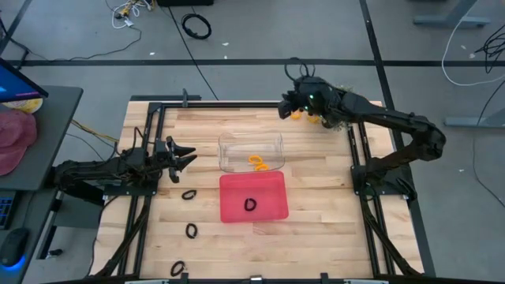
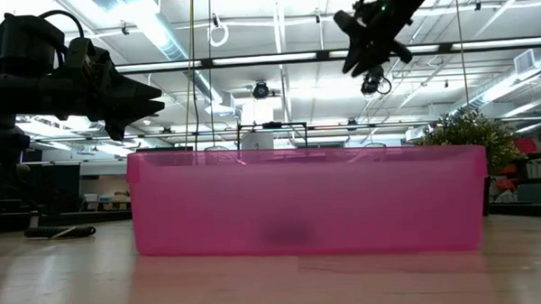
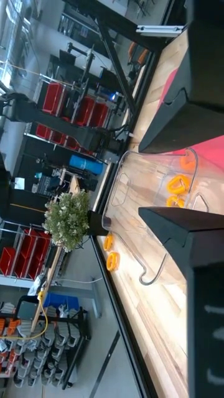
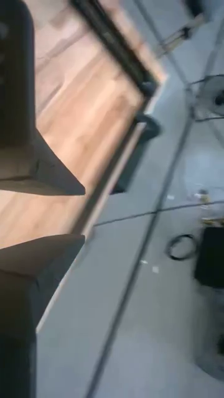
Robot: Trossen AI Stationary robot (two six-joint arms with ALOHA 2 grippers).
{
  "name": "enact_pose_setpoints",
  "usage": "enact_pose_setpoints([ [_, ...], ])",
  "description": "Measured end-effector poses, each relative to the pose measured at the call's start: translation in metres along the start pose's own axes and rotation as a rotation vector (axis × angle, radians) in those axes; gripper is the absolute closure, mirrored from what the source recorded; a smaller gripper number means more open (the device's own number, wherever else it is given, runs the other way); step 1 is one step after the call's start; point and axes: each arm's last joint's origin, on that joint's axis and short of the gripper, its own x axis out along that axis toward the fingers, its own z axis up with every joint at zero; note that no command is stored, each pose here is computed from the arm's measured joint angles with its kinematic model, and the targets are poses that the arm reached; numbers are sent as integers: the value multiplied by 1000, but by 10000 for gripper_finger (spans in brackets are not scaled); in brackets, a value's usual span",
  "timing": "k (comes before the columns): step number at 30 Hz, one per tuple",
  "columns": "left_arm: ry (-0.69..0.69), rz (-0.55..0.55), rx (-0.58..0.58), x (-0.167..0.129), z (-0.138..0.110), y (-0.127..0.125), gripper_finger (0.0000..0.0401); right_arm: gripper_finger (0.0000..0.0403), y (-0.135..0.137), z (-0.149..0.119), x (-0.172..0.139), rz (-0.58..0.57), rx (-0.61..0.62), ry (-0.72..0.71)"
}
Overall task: Sort spring keychains
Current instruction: Put the yellow spring keychain into the transparent bin
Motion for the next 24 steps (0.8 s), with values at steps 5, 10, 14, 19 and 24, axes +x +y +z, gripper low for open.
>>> enact_pose_setpoints([
  [5, 0, 0, 0, 0, 0, 0, 247, 289, -16, -9, 34, -29, 17, 139],
  [10, 0, 0, 0, 0, 0, 0, 247, 289, -35, -26, 69, -140, 27, 301],
  [14, 0, 0, 0, 0, 0, 0, 247, 289, -49, -39, 97, -207, 27, 400],
  [19, 0, 0, 0, 0, 0, 0, 247, 289, -63, -55, 127, -229, 52, 498],
  [24, 0, 0, 0, 0, 0, 0, 247, 289, -75, -73, 154, -277, 63, 576],
])
